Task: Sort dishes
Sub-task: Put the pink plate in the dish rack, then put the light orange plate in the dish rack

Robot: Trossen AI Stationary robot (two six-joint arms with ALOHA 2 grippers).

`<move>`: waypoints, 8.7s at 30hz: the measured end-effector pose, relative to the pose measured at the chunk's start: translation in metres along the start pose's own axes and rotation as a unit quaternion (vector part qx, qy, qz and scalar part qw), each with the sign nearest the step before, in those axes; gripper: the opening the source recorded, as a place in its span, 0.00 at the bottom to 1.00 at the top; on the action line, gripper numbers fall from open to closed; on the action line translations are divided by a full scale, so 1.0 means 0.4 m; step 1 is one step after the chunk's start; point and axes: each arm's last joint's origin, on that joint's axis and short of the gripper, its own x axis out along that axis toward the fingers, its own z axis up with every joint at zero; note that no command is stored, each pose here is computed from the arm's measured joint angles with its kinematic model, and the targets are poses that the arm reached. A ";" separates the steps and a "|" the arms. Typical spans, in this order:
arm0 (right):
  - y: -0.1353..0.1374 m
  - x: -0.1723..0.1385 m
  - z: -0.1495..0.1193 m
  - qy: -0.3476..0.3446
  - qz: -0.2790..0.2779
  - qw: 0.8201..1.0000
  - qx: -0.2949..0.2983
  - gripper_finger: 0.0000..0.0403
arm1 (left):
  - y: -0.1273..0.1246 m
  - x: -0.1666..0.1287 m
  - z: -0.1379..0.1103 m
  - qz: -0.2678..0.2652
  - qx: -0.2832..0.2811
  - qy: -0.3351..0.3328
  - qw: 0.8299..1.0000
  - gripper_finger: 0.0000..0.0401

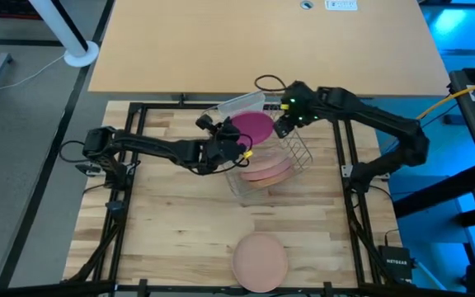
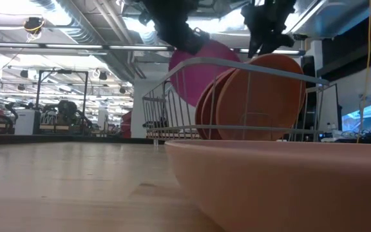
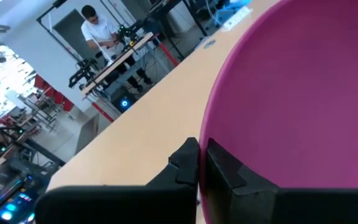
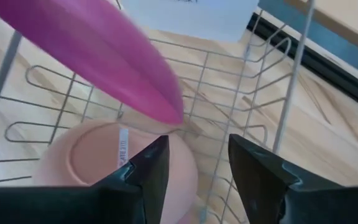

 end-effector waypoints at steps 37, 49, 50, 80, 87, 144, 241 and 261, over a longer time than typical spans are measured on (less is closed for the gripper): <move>0.001 0.039 -0.016 0.070 -0.017 0.996 -0.045 0.42 | -0.051 0.012 -0.017 -0.015 0.018 -0.003 1.000 0.00; 0.002 0.084 -0.021 0.053 -0.012 0.998 -0.041 0.42 | -0.053 0.005 -0.017 -0.018 0.019 -0.005 1.000 0.00; 0.000 0.089 -0.024 0.054 -0.017 0.998 -0.039 0.42 | -0.053 0.005 -0.017 -0.018 0.019 -0.005 1.000 0.00; 0.013 0.147 -0.051 0.117 -0.001 0.992 -0.047 0.42 | -0.088 -0.094 -0.012 -0.111 0.036 -0.039 0.992 0.03; 0.005 0.137 -0.084 0.202 0.017 0.978 -0.041 0.42 | -0.097 -0.114 -0.014 -0.131 -0.003 -0.039 0.991 0.08; -0.049 -0.027 -0.169 0.294 0.006 0.954 -0.062 0.42 | 0.198 -0.339 0.106 -0.508 -0.322 0.055 0.798 0.24; 0.467 -0.206 -0.307 0.053 0.321 0.945 -0.025 0.42 | -0.271 -0.484 -0.141 -0.556 -0.299 0.365 0.684 0.01; 0.399 -0.503 -0.152 -0.227 0.357 0.904 -0.060 0.42 | 0.113 -0.271 0.063 -0.433 -0.371 0.163 0.805 0.00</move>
